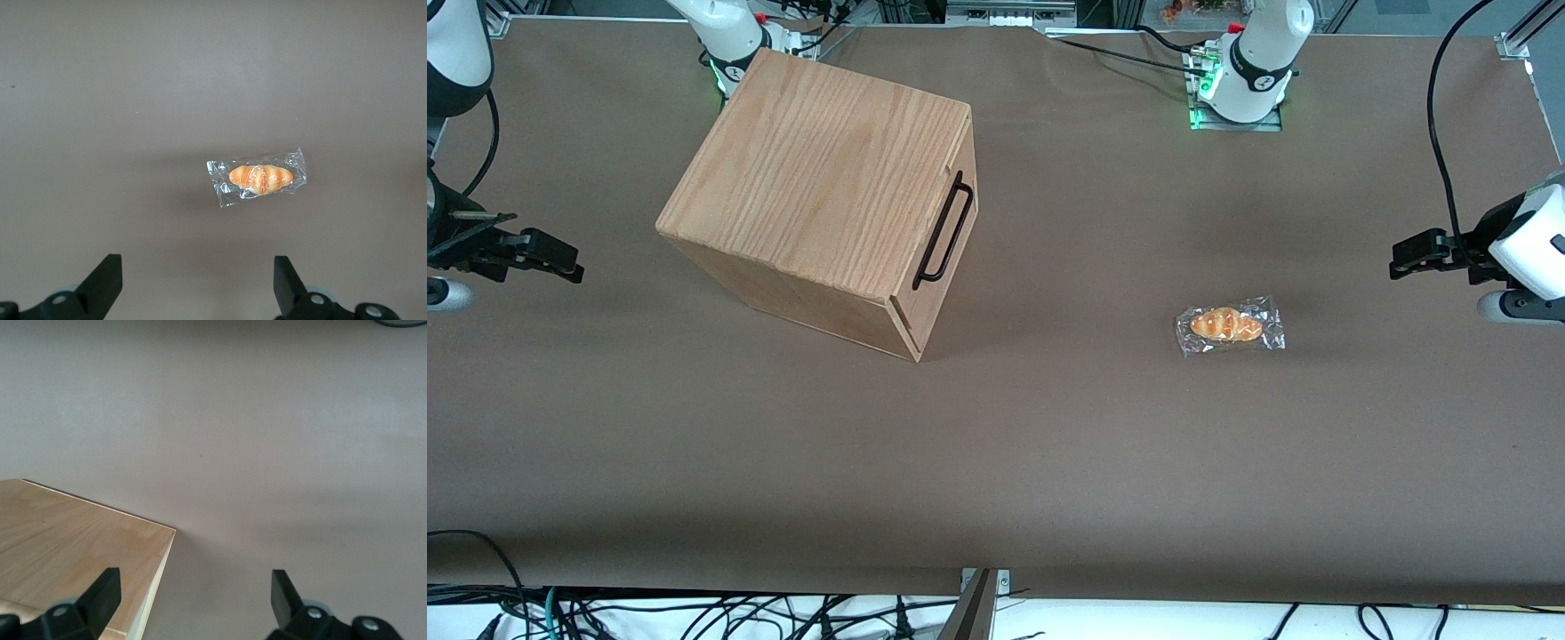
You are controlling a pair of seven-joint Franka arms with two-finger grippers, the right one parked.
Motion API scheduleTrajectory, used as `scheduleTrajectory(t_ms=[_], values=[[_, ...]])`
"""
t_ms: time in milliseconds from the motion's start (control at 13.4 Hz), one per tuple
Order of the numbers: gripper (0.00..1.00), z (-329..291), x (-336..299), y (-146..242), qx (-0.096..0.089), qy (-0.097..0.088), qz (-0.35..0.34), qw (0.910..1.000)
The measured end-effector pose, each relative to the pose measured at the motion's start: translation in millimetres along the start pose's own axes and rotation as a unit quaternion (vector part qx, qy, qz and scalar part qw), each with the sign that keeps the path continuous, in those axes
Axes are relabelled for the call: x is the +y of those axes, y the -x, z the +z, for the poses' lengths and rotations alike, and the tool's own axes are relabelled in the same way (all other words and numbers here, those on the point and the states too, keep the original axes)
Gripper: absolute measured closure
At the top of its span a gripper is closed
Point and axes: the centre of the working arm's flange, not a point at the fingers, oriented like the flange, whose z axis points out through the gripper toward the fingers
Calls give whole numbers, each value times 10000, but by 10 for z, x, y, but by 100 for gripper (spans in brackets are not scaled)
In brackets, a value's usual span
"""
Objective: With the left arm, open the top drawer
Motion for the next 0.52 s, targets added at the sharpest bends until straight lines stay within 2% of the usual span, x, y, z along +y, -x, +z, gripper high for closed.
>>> scheduleTrajectory(t_ms=[224, 522], values=[[0, 0, 19, -1, 1, 6, 16, 10000], [0, -6, 271, -4, 4, 168, 154, 9997]])
